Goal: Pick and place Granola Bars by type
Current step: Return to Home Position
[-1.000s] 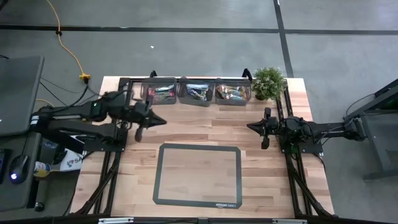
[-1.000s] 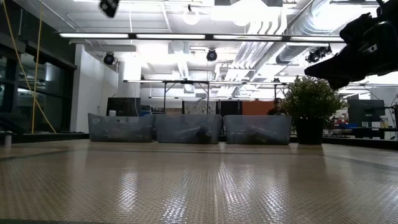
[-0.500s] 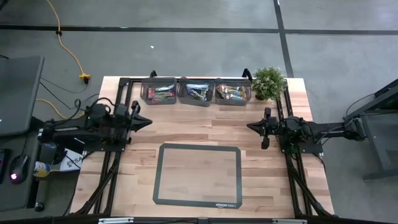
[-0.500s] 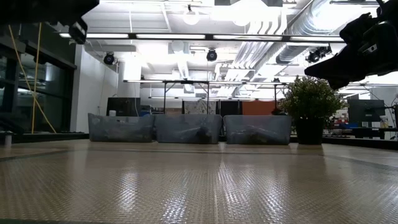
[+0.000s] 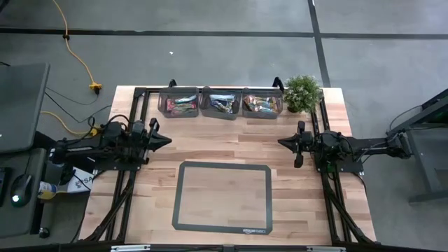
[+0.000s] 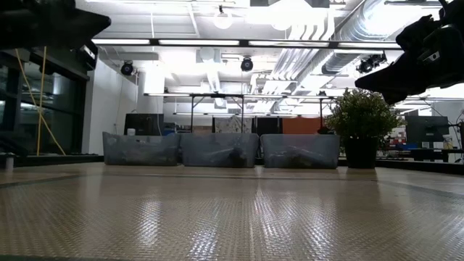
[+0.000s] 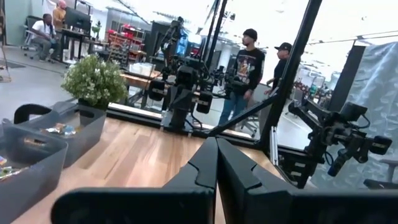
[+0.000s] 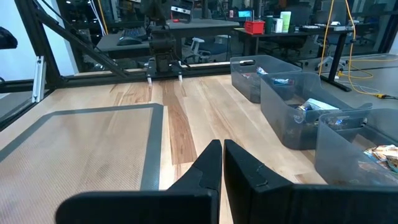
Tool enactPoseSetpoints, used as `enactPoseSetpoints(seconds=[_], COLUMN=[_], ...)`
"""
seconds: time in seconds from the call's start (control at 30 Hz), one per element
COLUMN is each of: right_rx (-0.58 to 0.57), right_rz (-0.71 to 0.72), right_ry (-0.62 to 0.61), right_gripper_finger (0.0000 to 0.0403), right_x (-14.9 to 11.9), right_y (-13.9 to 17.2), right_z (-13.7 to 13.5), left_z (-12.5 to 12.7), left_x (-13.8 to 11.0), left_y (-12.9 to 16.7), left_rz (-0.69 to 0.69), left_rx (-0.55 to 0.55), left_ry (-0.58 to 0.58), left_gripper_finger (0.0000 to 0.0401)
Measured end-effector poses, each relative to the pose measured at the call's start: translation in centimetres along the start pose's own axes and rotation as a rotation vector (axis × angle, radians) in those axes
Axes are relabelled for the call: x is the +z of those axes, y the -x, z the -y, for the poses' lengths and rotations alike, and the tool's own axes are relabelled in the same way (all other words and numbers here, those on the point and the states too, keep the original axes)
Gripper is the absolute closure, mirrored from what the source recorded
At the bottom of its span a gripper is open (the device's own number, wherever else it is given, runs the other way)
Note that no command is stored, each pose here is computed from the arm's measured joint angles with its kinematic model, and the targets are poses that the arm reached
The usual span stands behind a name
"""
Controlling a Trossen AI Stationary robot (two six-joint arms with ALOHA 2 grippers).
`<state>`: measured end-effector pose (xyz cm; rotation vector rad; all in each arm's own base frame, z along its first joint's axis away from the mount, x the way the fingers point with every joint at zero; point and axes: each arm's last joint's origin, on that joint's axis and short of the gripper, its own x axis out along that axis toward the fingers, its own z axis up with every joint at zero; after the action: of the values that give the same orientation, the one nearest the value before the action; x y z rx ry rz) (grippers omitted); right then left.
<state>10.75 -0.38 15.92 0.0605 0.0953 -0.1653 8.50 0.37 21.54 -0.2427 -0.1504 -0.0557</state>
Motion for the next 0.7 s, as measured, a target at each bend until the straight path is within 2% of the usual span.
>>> enactPoseSetpoints(seconds=[0.47, 0.7], right_rx=[0.0, 0.0], right_rz=[0.0, 0.0], right_ry=[0.0, 0.0], right_gripper_finger=[0.0402, 0.0402], right_x=[0.0, 0.0], right_y=[0.0, 0.0], right_z=[0.0, 0.0], left_z=[-0.12, -0.35], left_x=[-0.38, -0.48], left_y=[0.0, -0.02], left_rz=[-0.038, -0.021], left_rx=[0.017, 0.08], left_ry=[-0.004, 0.001], left_gripper_finger=[0.0401, 0.0401])
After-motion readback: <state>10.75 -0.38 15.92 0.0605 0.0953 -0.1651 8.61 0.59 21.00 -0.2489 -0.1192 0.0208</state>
